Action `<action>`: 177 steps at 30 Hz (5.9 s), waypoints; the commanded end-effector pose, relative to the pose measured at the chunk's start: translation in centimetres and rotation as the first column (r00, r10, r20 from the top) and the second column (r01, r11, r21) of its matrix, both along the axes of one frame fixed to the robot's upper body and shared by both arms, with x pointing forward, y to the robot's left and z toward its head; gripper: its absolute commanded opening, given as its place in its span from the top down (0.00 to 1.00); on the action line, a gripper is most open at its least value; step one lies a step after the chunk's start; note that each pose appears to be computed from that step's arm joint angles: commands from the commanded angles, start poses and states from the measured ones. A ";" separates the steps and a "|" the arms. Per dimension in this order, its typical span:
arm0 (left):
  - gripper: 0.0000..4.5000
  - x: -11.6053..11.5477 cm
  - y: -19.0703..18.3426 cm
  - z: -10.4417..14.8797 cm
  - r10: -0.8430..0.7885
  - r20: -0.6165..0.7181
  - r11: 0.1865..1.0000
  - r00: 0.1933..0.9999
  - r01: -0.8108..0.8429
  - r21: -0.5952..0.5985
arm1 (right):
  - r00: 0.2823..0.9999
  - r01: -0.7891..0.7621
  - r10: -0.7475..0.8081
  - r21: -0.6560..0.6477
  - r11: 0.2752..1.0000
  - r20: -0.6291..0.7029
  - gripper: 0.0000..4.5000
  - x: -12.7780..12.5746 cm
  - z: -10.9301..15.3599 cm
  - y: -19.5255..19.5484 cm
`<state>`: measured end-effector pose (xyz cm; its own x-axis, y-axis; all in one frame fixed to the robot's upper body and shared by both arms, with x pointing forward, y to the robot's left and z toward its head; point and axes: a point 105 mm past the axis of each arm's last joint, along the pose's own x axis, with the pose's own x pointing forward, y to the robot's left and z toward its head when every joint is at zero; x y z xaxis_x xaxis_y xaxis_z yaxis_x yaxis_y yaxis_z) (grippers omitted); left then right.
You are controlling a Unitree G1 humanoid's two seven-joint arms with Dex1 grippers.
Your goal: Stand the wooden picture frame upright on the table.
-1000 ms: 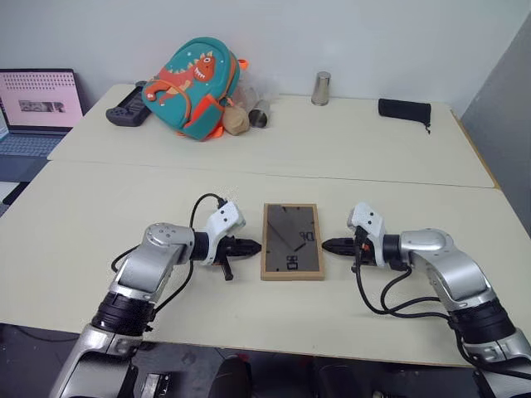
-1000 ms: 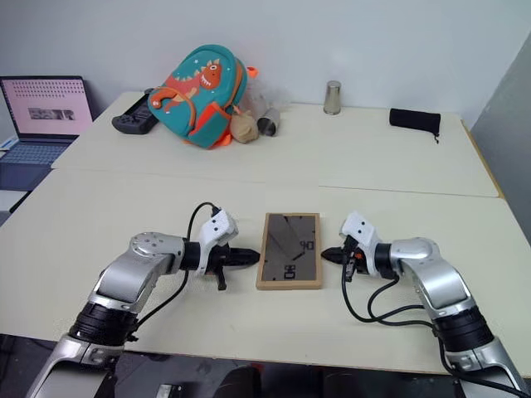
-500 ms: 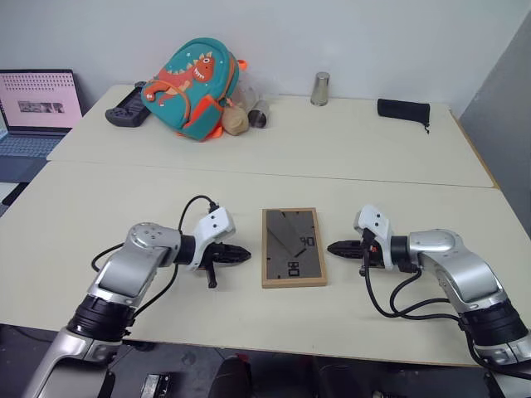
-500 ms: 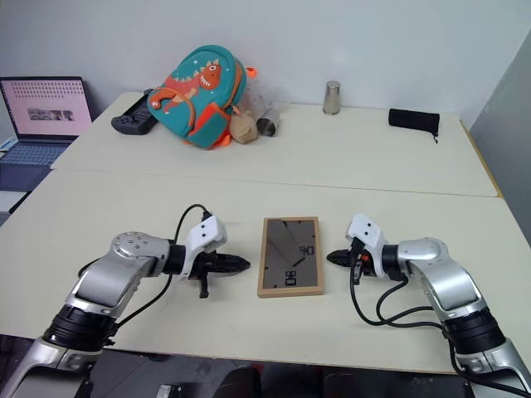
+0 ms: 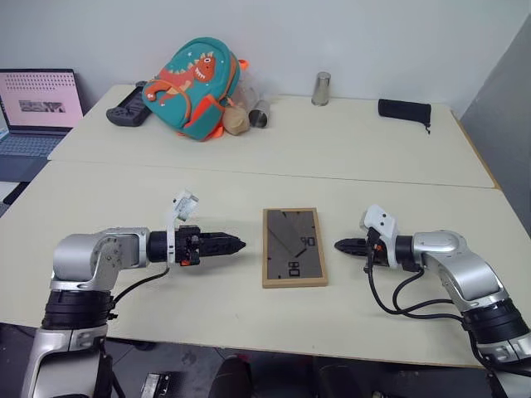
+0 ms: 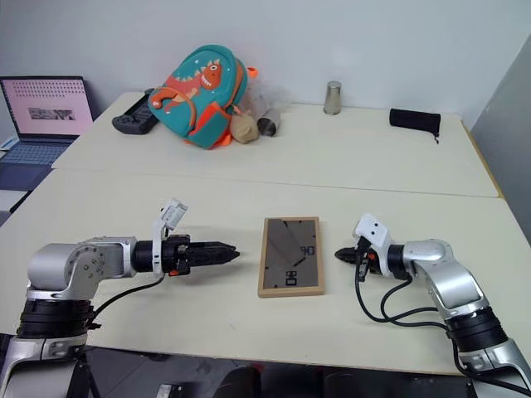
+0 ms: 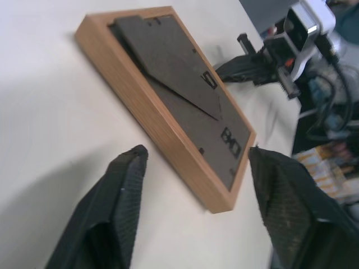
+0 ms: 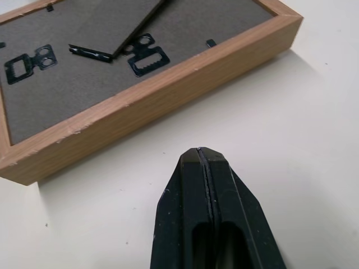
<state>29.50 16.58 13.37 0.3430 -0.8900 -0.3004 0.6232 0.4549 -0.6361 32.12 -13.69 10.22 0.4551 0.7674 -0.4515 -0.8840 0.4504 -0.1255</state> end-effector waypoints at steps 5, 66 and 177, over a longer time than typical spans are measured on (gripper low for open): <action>0.01 -0.5 -1.1 -0.2 0.018 -0.193 0.997 0.981 -0.032 -0.070 | 0.999 -0.006 0.005 0.020 1.000 0.054 1.00 -0.2 1.2 0.2; 0.73 0.6 -6.3 4.6 -0.088 -0.019 0.967 0.996 0.081 -0.242 | 0.997 0.045 -0.054 0.150 0.988 0.057 0.76 1.6 6.0 1.2; 0.22 1.9 -1.8 5.8 0.122 -0.123 0.932 0.985 -0.157 -0.328 | 0.092 -0.105 0.312 -0.302 0.947 0.946 0.71 0.1 7.5 4.4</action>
<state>30.64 13.38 17.38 0.3940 -0.9157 -0.0795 0.4526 0.2686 -0.8503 32.13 -8.57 15.91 0.4005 0.9141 0.0641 -0.0053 0.0723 -0.9974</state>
